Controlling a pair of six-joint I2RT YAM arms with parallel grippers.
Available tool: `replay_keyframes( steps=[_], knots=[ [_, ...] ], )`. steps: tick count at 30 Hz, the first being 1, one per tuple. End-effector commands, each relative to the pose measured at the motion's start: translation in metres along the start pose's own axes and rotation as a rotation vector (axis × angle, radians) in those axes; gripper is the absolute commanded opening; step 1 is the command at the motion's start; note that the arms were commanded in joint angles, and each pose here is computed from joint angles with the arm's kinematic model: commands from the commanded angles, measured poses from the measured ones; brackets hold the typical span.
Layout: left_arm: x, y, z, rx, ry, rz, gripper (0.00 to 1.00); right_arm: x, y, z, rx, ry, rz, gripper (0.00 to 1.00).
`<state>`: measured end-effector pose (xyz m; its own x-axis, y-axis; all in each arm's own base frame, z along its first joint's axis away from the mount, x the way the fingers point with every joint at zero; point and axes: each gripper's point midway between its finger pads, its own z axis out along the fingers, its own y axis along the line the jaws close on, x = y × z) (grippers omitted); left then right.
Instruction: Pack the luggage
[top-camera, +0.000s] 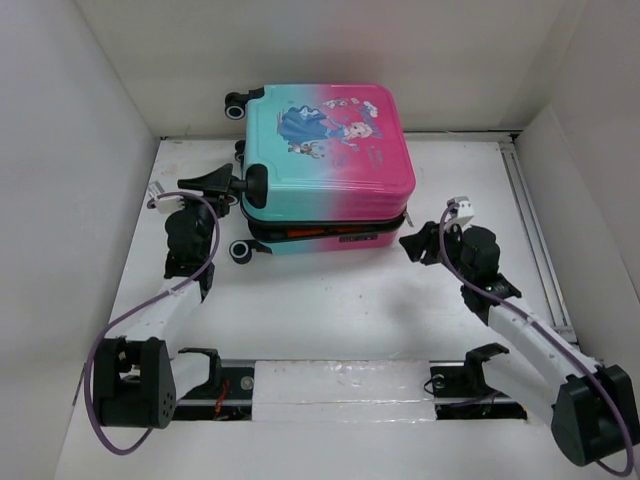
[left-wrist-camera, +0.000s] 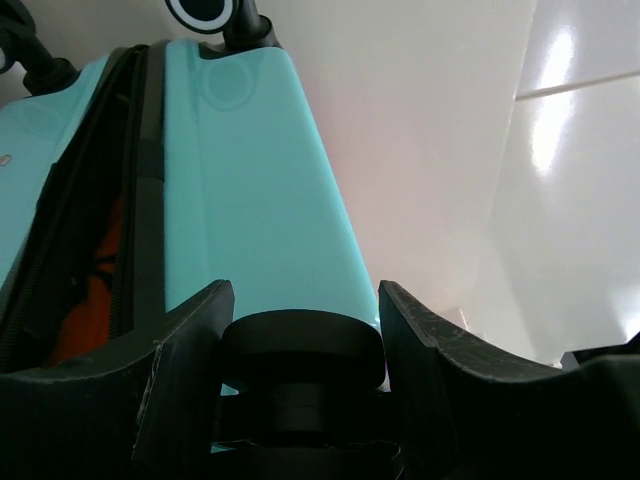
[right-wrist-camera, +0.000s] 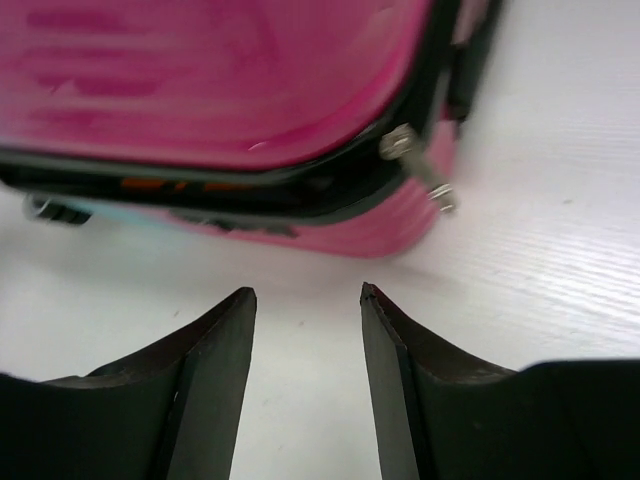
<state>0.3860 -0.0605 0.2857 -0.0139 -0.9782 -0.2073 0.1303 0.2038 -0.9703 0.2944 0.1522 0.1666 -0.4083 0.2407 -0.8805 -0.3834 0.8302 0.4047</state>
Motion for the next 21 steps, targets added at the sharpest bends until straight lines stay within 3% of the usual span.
replay_keyframes(
  steps=[1, 9, 15, 21],
  knots=[
    [-0.013, -0.046, 0.003, 0.151, -0.046, 0.108, 0.0, -0.024, -0.029, 0.015, 0.081, -0.091, 0.018, 0.52],
    [-0.013, -0.02, 0.02, 0.093, -0.003, 0.096, 0.0, -0.028, -0.062, 0.042, -0.03, -0.06, -0.053, 0.55],
    [-0.01, -0.024, 0.023, 0.113, 0.017, 0.088, 0.0, -0.04, -0.045, 0.051, -0.299, -0.058, -0.114, 0.6],
    [-0.007, -0.02, 0.019, 0.106, 0.028, 0.088, 0.0, -0.04, -0.053, 0.075, -0.388, -0.001, -0.088, 0.6]
  ],
)
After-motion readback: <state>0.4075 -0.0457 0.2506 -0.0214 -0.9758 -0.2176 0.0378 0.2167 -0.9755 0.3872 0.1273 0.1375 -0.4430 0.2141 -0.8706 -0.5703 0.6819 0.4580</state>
